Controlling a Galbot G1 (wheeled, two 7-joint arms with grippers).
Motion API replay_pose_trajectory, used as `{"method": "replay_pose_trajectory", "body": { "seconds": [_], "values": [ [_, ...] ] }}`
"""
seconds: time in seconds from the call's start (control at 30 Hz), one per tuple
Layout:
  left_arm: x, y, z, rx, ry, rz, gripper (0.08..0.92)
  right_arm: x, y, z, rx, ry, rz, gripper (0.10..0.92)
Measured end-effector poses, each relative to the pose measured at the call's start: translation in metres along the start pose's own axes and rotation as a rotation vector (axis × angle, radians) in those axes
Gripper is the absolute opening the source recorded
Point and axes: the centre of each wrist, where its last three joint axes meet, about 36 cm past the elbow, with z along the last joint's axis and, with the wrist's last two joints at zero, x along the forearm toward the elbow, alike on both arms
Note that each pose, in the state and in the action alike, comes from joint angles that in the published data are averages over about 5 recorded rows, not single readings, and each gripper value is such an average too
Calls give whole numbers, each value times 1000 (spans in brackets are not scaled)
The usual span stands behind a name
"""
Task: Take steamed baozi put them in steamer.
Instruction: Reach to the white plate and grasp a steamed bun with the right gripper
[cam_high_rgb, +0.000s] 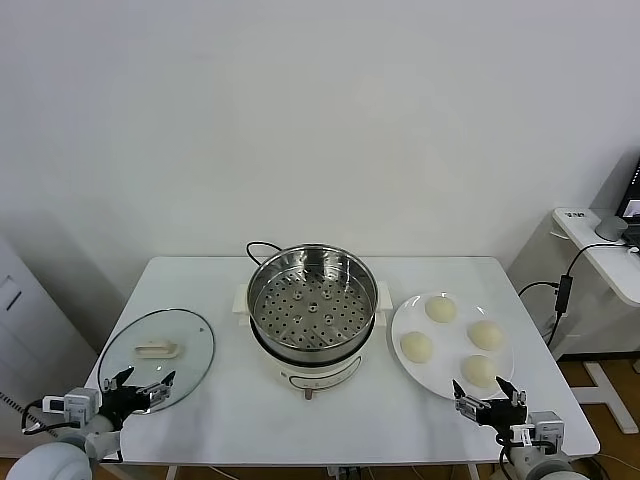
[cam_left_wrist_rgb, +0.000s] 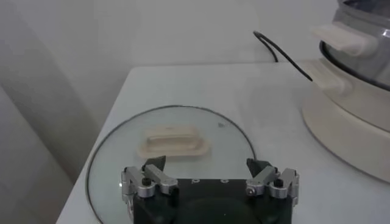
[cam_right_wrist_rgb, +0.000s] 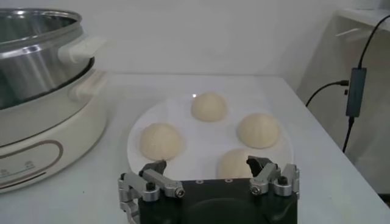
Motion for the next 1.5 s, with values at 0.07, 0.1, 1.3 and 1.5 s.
{"method": "replay_pose_trajectory", "body": {
  "seconds": [0.07,0.1,1.3,1.5],
  "values": [
    [0,0,0,0,0,0,823,0,-1,-1,6,-3,0,823],
    [0,0,0,0,1,0,823,-1,-2,-2,11,-6,0,823],
    [3,-6,2,-16,10,15,823,-134,-127,-115,1088,-196,-77,823],
    [2,-5,2,-23,10,14,823,-166,-140,-154,1152,-111,-230,823]
  ]
}}
